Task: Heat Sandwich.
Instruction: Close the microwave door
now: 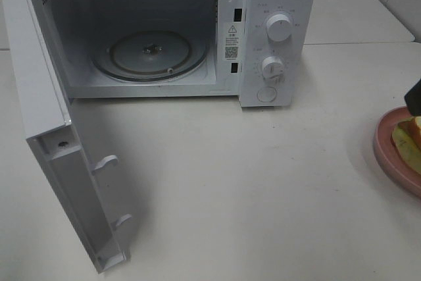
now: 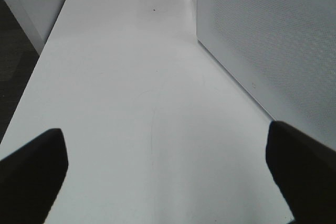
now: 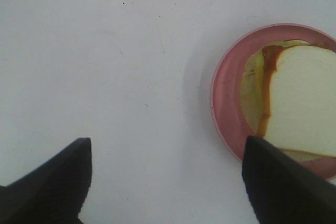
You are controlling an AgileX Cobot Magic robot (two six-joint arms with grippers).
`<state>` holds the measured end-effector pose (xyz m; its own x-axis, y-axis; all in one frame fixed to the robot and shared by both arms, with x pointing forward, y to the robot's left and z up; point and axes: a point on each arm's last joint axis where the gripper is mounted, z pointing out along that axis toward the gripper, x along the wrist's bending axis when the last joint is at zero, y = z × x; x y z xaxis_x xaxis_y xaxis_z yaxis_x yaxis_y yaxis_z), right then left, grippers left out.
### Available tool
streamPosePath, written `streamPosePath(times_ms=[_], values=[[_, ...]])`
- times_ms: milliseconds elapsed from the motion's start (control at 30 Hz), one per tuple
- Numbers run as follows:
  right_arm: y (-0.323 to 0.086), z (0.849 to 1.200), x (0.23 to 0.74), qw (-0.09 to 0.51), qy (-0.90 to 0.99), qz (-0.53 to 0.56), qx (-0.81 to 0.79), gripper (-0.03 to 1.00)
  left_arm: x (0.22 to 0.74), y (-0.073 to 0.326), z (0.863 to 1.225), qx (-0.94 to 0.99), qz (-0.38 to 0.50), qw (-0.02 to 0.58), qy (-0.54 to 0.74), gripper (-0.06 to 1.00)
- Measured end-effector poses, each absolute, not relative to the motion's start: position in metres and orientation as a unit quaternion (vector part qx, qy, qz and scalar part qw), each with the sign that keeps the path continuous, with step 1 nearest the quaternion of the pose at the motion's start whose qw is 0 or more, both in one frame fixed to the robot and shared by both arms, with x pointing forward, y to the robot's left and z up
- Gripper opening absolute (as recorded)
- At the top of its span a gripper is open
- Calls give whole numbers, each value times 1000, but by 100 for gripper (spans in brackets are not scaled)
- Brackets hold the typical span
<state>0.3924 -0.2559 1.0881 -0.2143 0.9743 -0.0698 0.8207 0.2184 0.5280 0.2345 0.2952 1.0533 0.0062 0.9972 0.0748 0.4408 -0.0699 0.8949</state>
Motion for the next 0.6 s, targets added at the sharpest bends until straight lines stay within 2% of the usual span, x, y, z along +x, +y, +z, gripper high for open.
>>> streamPosePath(times_ms=[367,500,600], values=[[-281,1117,324,240,730,254,588,76,235,295,1053,616,395,352,584,97],[-287,1115,309,251,723,269,585,76,235,295,1053,616,395,352,584,97],[-293,1099,291,253,719,274,586,76,235,295,1053,616,395,352,584,97]])
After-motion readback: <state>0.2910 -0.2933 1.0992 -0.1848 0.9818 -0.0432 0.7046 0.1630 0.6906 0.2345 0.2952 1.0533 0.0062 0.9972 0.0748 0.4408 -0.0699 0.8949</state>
